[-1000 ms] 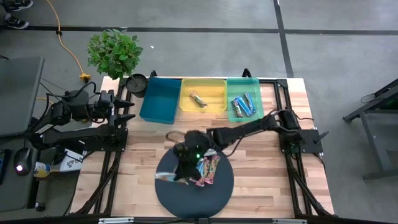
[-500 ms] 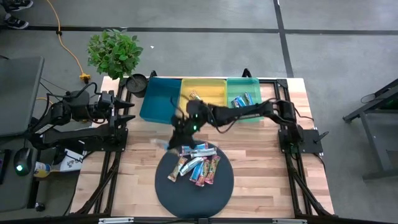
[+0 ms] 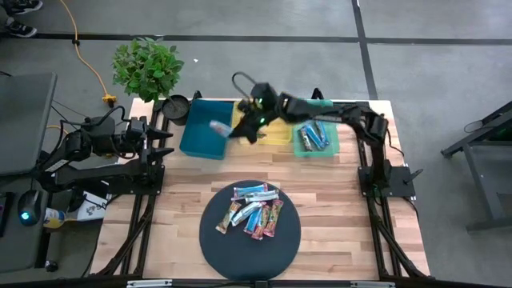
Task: Pick and place Granola Bars by type
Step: Put the yellow granola bar into the yellow bin
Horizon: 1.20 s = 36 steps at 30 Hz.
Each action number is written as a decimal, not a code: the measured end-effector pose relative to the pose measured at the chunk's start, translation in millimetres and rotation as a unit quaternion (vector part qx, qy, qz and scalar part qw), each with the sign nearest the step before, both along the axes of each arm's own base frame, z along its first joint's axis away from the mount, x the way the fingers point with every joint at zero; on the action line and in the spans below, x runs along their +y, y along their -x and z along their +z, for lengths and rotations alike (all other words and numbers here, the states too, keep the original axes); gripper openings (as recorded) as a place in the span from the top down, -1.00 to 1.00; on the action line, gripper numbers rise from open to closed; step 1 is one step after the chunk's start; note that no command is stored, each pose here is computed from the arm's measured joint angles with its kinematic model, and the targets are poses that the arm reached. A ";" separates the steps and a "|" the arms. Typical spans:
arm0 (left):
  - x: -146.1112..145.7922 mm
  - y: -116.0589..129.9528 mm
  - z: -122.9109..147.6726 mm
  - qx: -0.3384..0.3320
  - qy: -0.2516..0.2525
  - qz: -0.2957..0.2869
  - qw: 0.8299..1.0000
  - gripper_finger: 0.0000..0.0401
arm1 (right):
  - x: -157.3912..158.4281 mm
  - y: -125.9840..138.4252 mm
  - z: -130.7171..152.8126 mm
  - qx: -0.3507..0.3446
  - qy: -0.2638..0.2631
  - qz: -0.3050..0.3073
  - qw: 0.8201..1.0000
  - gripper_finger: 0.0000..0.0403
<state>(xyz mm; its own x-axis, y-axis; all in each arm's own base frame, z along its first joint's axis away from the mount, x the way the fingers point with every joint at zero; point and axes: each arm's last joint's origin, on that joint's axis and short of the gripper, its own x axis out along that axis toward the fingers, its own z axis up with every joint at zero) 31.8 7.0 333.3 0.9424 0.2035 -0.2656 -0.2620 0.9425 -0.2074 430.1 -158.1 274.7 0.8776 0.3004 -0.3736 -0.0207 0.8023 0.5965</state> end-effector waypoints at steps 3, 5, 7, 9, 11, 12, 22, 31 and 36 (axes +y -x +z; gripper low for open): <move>-0.1 0.3 -1.0 0.005 0.001 0.000 1.000 -0.36 | -23.6 24.9 0.6 0.076 0.058 -0.075 0.993 0.71; -0.1 0.5 -2.0 0.011 0.003 0.000 1.000 -0.36 | -34.9 40.4 -1.3 0.137 0.094 -0.122 0.979 0.71; -0.3 1.0 -3.4 0.018 0.005 0.000 1.000 -0.36 | -43.4 52.0 -5.5 0.193 0.121 -0.160 0.961 0.71; -0.3 1.0 -3.8 0.020 0.005 0.000 1.000 -0.36 | -49.2 60.2 -9.8 0.234 0.141 -0.181 0.945 0.71; -0.2 1.4 -4.7 0.025 0.005 0.003 1.000 -0.36 | -53.0 65.7 -12.5 0.263 0.161 -0.191 0.932 0.71; 0.1 1.5 -4.8 0.026 0.004 0.007 1.000 -0.36 | -54.7 67.6 -13.9 0.275 0.174 -0.200 0.924 0.71; 1.1 1.8 -4.7 0.026 0.002 0.026 0.999 -0.36 | -62.9 74.9 -27.4 0.341 0.208 -0.219 0.890 0.66; 1.2 1.8 -4.6 0.026 0.002 0.027 0.999 -0.36 | -66.5 69.2 -54.8 0.371 0.180 -0.195 0.890 0.43; 1.2 1.8 -4.6 0.025 0.002 0.028 0.999 -0.36 | -67.2 66.9 -53.6 0.354 0.178 -0.186 0.899 0.33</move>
<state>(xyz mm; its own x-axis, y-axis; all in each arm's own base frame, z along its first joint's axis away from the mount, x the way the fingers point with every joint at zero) 30.0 8.3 328.7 0.9148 0.2544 -0.3136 -0.3244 0.9255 -0.1956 363.2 -225.3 221.1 0.3976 -0.2138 -0.8923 0.5716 0.8184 0.0586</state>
